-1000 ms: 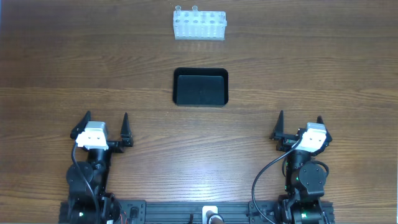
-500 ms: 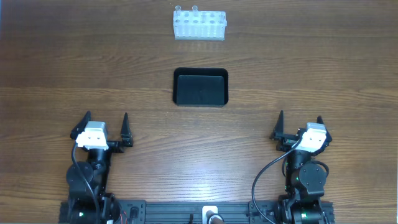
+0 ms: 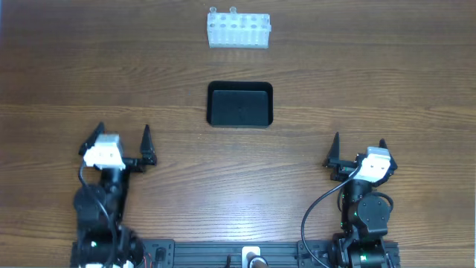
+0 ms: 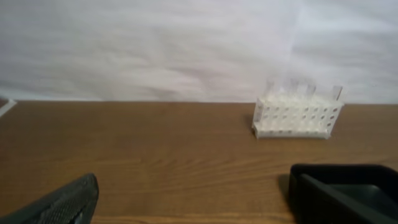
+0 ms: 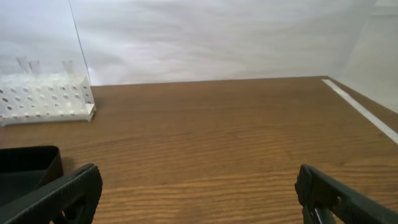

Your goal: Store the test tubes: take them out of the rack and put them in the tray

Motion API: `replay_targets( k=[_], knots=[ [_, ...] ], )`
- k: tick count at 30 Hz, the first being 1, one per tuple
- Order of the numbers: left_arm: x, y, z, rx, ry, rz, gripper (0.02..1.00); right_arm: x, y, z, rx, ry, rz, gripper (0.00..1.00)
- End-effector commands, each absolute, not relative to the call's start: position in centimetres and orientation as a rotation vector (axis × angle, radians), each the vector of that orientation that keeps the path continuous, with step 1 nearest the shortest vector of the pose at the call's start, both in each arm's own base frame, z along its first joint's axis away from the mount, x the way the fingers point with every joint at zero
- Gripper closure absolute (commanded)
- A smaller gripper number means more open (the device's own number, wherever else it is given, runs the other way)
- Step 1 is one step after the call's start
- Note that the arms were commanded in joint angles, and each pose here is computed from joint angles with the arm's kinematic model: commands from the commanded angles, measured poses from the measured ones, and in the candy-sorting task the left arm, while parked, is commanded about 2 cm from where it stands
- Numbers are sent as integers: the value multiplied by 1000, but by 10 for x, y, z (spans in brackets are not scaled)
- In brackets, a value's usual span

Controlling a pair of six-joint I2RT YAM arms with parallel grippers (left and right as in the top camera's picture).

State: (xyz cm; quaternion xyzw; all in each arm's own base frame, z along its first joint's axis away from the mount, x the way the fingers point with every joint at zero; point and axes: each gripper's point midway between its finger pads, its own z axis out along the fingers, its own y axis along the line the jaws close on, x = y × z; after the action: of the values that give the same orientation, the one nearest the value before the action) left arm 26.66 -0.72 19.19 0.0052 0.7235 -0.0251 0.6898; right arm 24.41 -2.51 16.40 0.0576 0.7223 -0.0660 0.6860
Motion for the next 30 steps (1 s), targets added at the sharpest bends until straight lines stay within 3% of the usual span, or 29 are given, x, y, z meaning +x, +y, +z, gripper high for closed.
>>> replay_targets(
  k=[1, 8, 15, 22, 30],
  knots=[
    [294, -9, 254, 11, 1605, -79, 20, 243, -29, 163, 141, 1615, -167, 9],
    [357, -22, 301, 45, 1667, -117, 20, 243, -29, 163, 141, 1615, -167, 7],
    [434, -67, 314, 109, 1772, -160, 20, 243, -29, 163, 141, 1615, -167, 9],
    [505, -114, 289, 31, 1946, -148, 20, 243, -29, 163, 141, 1615, -167, 9],
    [569, -147, 228, -19, 2047, -181, 20, 243, -29, 163, 141, 1615, -167, 9]
  ],
)
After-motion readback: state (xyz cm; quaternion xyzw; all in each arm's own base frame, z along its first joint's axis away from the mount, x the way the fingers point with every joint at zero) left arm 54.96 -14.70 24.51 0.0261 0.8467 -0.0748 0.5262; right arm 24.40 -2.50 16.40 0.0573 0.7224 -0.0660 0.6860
